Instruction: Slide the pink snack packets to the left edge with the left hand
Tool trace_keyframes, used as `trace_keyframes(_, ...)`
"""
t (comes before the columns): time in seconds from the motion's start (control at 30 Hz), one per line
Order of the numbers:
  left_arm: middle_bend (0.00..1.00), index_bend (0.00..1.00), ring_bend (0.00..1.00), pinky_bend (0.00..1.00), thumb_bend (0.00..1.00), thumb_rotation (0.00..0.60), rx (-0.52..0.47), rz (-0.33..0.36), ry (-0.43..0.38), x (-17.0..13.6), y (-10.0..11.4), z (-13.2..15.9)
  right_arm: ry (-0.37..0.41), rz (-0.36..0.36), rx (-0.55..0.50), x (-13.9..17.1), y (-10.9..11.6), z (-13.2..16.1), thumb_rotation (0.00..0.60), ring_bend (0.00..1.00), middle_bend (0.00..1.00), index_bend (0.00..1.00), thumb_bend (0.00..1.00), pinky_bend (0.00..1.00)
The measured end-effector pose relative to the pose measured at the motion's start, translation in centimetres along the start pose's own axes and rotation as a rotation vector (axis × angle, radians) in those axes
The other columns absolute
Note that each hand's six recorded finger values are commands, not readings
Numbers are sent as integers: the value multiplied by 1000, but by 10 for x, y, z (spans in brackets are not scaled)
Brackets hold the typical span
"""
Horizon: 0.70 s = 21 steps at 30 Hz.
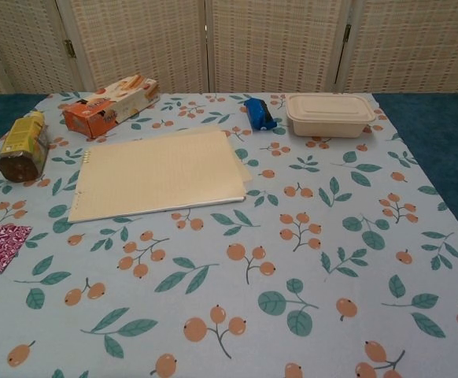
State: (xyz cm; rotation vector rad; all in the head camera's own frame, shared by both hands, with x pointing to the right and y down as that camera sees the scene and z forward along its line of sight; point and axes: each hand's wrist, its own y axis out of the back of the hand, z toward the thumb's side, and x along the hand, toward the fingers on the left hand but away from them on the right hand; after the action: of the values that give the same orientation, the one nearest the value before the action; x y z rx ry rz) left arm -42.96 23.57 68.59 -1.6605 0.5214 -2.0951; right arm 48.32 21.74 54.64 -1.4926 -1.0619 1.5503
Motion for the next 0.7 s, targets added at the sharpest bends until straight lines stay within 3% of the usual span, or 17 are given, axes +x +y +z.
trace_keyframes(0.7,993,211,888,908,288,600,-21,-23,65,0,-6,0,-6,1,-2,1,1,-2,600,133,101,95,394,0)
